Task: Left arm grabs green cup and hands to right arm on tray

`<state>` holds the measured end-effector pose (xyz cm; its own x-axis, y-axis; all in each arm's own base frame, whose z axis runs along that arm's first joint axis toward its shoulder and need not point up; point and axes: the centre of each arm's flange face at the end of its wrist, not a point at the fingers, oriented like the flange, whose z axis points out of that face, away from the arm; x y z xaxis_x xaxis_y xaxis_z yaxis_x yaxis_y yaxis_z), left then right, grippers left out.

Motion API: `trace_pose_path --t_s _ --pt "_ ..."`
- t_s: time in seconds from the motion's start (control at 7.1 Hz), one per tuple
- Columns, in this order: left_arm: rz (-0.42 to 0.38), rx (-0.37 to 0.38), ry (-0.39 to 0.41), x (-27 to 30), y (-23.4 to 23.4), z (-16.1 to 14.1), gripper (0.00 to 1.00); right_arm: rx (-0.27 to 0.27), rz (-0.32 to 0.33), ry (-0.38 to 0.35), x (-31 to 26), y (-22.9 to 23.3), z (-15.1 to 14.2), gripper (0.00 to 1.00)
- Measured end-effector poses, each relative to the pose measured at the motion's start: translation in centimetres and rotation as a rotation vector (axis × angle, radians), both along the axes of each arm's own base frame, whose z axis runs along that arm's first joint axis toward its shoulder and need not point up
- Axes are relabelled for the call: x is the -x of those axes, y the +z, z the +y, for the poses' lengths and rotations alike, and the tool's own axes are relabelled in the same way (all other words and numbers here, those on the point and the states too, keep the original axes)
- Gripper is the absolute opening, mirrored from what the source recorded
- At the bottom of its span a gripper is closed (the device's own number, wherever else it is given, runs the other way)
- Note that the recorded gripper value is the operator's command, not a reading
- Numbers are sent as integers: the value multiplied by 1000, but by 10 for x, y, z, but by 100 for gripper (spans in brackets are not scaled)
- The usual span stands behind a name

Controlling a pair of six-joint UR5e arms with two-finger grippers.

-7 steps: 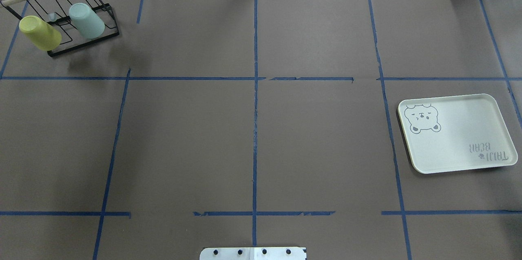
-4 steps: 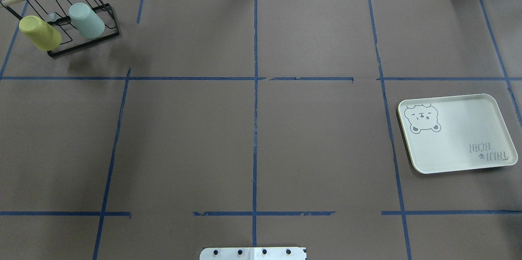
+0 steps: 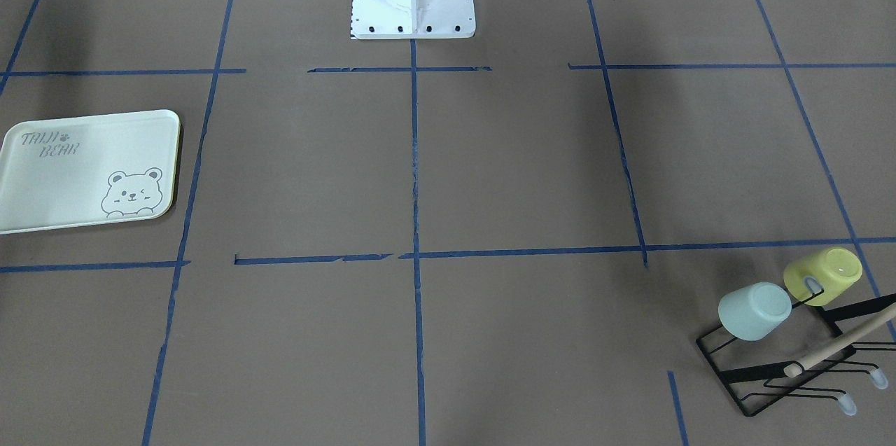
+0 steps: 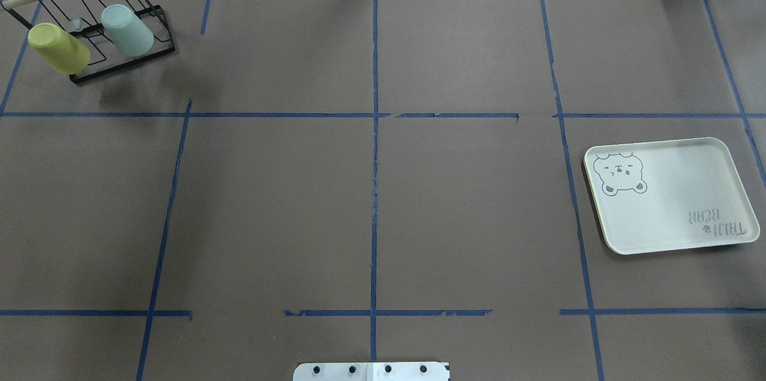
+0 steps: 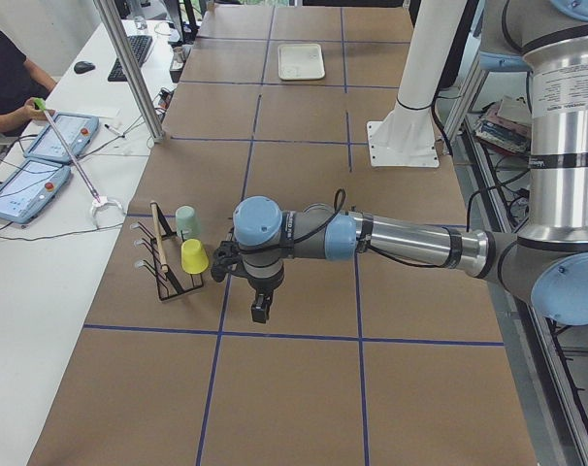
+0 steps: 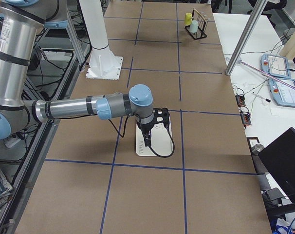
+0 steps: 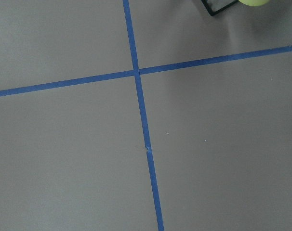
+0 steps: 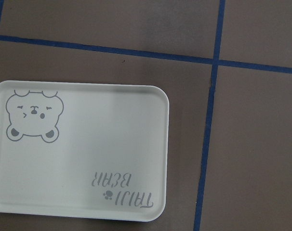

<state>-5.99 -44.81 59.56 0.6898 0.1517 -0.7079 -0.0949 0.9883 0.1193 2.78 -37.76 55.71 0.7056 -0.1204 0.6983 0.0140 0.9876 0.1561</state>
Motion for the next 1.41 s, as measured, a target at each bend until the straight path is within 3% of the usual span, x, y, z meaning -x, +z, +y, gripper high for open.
trace_pose_path --t_s 0.7,1.41 --pt "0 18 -4 0 7 11 100 5 -25 -6 2 2 1 100" --pt "3 -19 -12 -1 -16 13 100 9 -40 -9 3 2 1 100"
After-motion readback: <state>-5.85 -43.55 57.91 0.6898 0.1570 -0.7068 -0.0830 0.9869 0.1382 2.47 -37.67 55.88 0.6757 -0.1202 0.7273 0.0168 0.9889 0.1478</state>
